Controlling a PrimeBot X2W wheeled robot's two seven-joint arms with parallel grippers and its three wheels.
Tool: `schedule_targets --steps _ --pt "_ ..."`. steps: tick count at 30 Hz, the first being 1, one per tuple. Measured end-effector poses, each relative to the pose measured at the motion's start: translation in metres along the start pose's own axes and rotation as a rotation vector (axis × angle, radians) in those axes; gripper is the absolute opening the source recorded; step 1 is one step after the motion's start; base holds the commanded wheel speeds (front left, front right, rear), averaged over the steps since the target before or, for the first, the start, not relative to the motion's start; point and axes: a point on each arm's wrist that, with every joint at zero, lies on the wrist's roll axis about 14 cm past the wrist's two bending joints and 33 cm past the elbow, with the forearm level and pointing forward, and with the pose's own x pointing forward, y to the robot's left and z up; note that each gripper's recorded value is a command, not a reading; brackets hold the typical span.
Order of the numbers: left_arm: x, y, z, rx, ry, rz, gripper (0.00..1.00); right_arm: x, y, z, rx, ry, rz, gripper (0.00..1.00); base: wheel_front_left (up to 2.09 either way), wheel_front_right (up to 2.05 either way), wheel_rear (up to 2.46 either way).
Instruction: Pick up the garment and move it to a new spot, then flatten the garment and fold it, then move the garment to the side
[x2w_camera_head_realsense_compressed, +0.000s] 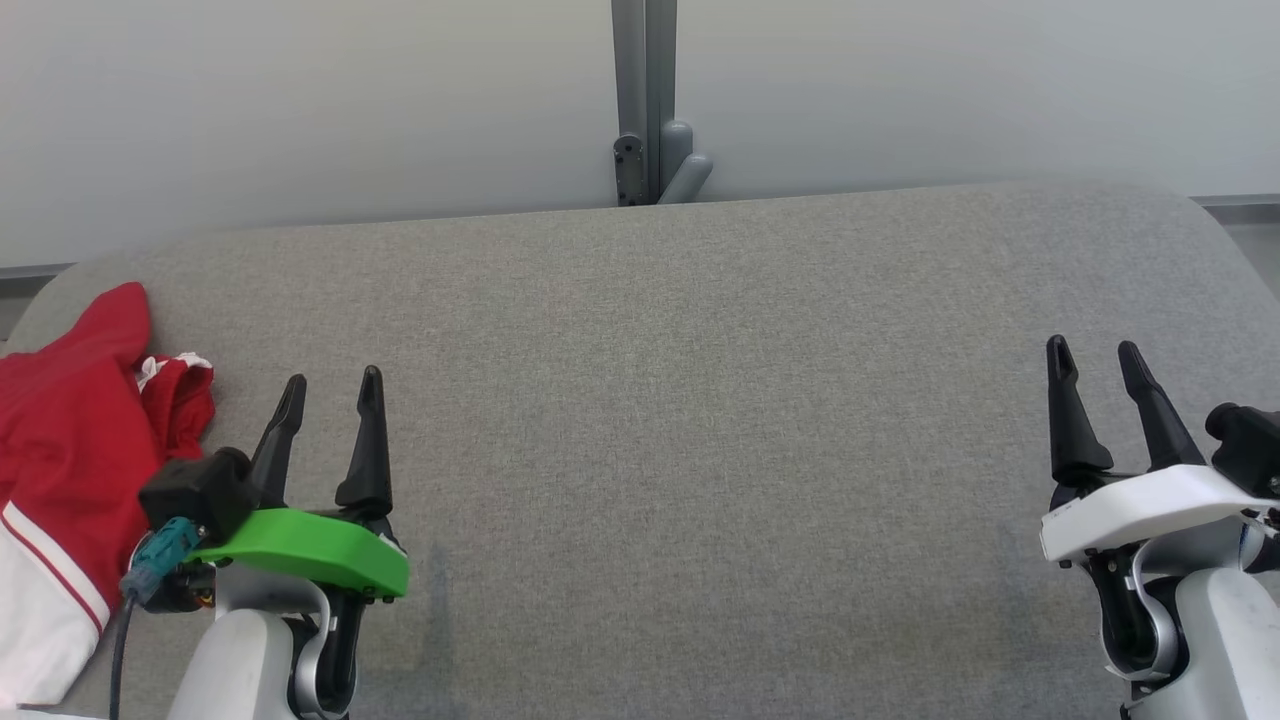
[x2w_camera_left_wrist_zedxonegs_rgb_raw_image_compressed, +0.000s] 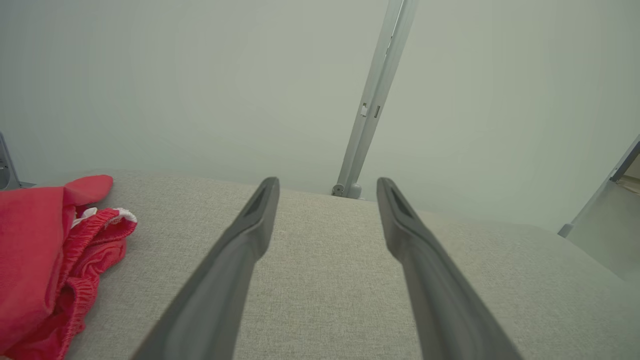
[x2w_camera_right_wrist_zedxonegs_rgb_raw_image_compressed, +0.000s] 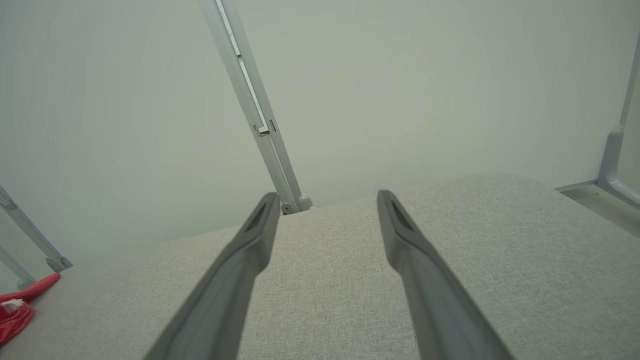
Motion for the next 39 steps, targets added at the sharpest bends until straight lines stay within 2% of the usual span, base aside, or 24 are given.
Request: schedule_targets --steps 10,20,39 --pt "0.002 -0.004 -0.007 0.101 0.018 -0.024 1.0 -0.002 0.0 -0.008 -0.087 0.016 0.01 1.0 0.0 0.0 0.0" --pt "0.0 -0.006 -0.014 0.165 0.038 -0.043 1.0 -0.005 -0.003 -0.019 -0.116 0.039 0.006 1.0 0.0 0.0 0.0" --pt "-0.001 -0.002 -0.023 0.206 0.068 -0.034 1.0 -0.007 -0.004 -0.028 -0.187 0.048 0.019 1.0 0.0 0.0 0.0"
